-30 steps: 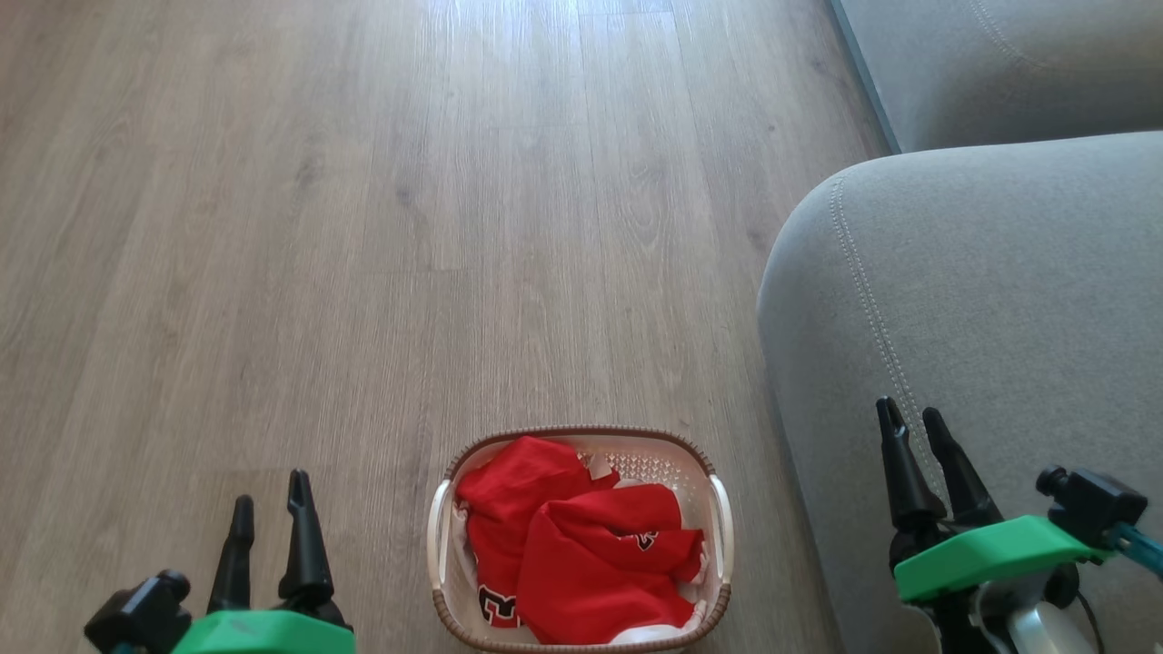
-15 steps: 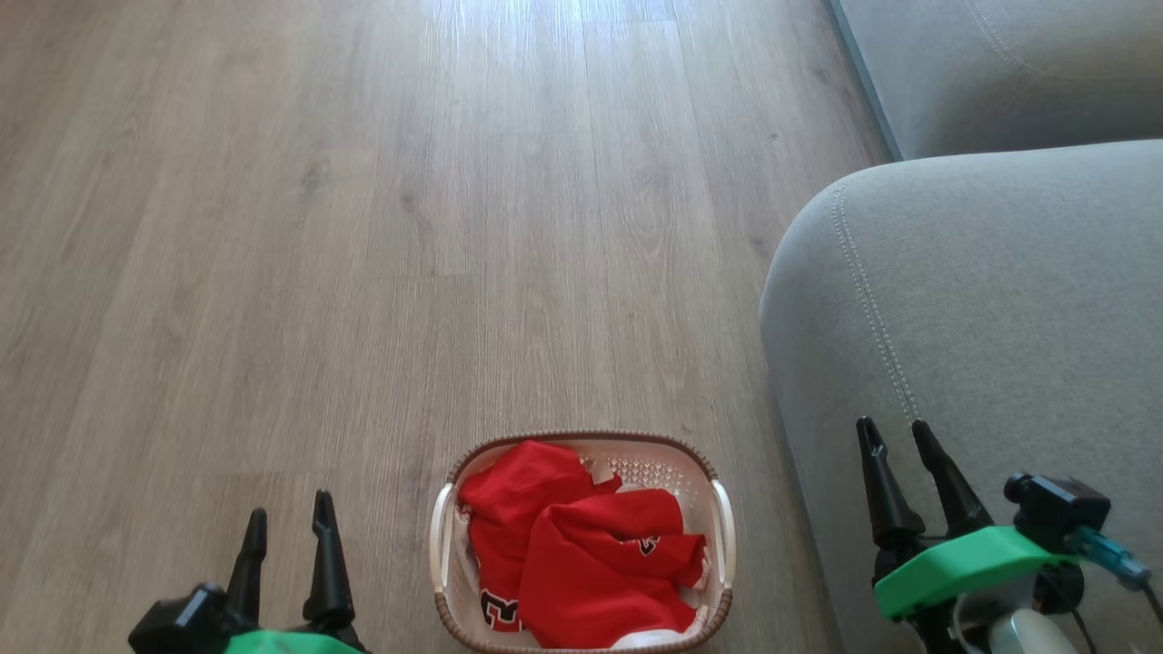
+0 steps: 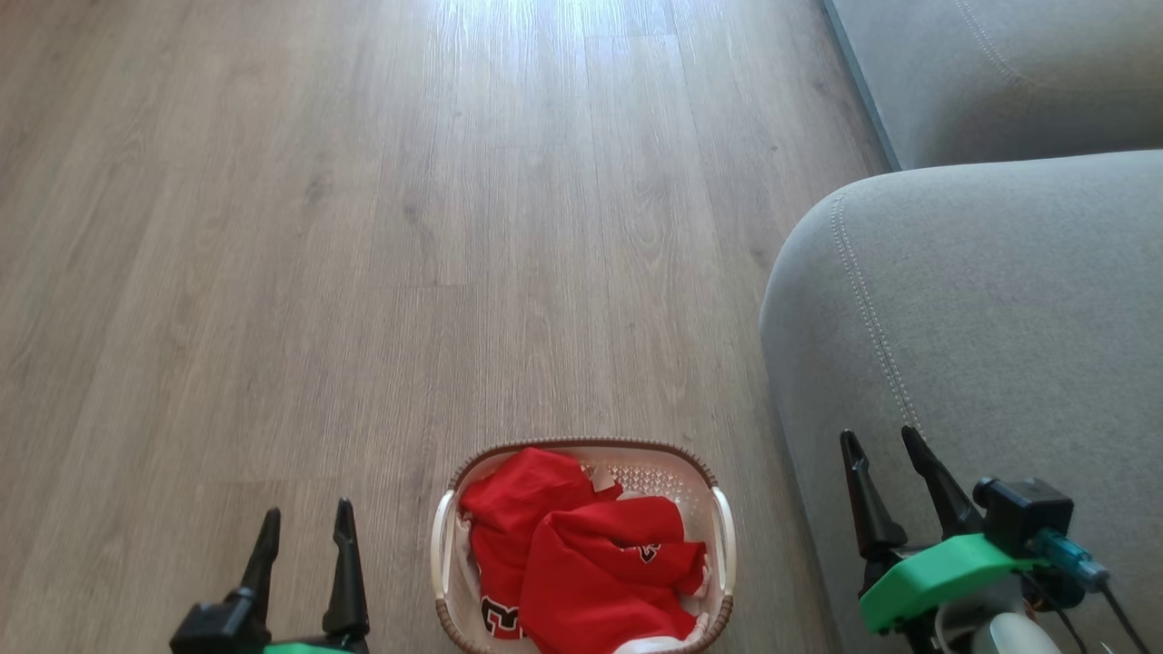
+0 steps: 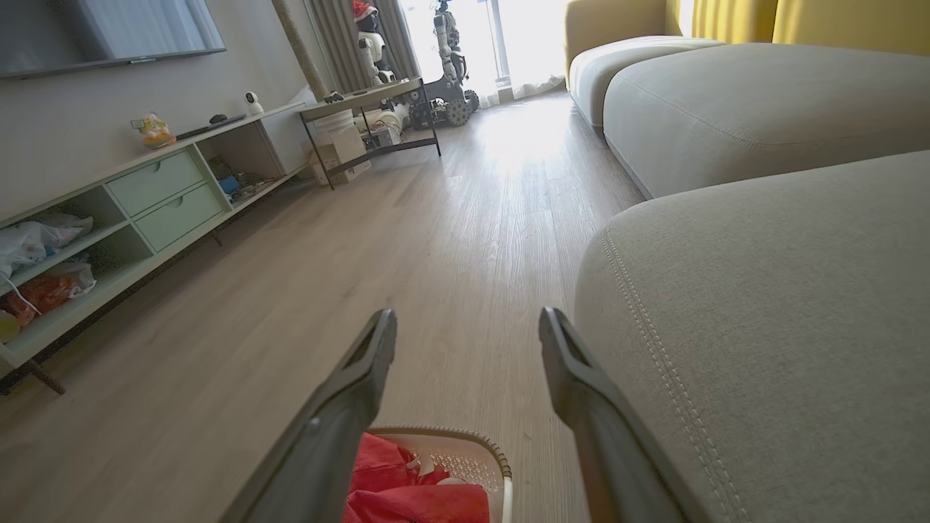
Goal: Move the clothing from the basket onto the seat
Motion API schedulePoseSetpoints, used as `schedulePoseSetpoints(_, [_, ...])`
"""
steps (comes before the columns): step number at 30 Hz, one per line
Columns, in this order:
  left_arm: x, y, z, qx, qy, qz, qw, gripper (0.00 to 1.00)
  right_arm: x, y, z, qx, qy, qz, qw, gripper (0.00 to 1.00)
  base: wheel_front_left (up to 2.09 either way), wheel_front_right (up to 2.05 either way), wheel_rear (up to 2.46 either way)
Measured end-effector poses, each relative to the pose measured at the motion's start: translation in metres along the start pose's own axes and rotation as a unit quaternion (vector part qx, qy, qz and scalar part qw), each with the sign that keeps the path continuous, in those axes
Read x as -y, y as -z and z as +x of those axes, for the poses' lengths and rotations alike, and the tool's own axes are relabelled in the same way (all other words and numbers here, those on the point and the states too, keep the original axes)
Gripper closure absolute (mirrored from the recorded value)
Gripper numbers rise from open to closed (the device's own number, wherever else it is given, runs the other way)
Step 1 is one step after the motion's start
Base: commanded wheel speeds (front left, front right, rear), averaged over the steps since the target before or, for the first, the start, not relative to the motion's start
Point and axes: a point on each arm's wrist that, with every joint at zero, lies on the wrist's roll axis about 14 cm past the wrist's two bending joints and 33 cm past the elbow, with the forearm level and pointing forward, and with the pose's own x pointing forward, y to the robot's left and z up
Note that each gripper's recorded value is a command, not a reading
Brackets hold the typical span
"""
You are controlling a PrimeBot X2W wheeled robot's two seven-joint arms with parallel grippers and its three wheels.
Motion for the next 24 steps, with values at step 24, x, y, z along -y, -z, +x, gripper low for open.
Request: schedulePoseSetpoints(24, [-0.006, 0.019, -0.005, -0.018, -0.005, 0.066, 0.998, 0.0, -0.003, 0.011, -0.001, -0.021, -0.009, -0.085, 0.996, 0.0, 0.0, 0.0, 0.0])
